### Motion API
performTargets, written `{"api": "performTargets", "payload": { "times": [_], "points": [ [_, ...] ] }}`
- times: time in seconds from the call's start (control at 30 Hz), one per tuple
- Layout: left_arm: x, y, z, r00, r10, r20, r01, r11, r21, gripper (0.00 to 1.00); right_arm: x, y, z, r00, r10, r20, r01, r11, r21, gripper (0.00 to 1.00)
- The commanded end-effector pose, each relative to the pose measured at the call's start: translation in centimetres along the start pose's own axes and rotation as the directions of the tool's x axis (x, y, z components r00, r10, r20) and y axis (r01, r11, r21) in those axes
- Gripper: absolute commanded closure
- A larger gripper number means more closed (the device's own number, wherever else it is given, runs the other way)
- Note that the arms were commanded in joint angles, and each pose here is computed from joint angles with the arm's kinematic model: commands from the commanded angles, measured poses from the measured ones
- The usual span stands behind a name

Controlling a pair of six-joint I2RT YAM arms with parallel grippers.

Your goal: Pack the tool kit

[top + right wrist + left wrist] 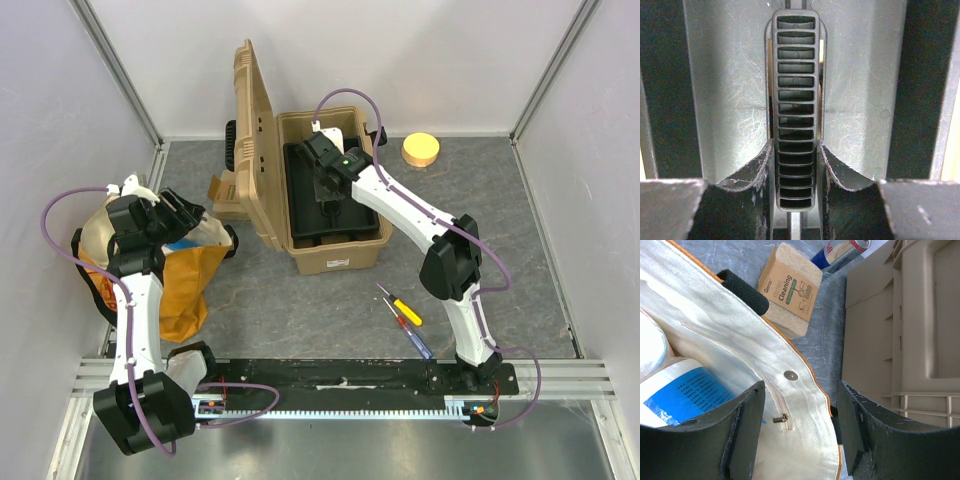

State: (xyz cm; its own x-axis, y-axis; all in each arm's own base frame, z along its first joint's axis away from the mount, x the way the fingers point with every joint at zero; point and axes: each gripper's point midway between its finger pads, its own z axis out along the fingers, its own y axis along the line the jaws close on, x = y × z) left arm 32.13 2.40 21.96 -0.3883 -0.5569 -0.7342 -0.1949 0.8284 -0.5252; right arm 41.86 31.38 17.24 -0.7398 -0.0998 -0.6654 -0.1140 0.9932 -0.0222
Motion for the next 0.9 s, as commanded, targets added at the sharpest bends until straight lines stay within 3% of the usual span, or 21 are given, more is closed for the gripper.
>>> {"api": "performTargets", "payload": {
  "times": [0.0, 0.2, 0.87],
  "points": [
    [-1.5, -0.7, -0.5, 0.997, 0.053, 0.049, -0.054, 0.998, 0.013, 0.36, -1.9, -1.0, -1.6, 0.998, 0.027, 0.05, -0.028, 0.999, 0.028, 1.0],
    [-1.5, -0.7, -0.5, 0.997, 0.052, 0.049, -0.053, 0.999, 0.013, 0.36, -3.7, -1.3, -3.5, 0.996, 0.028, 0.085, -0.03, 0.999, 0.022, 1.0],
    [-1.5, -0.8, -0.6, 0.997, 0.051, 0.051, -0.052, 0.999, 0.015, 0.36, 0.5, -0.3, -2.5, 0.999, 0.037, -0.017, -0.038, 0.999, -0.023, 1.0]
  ]
}}
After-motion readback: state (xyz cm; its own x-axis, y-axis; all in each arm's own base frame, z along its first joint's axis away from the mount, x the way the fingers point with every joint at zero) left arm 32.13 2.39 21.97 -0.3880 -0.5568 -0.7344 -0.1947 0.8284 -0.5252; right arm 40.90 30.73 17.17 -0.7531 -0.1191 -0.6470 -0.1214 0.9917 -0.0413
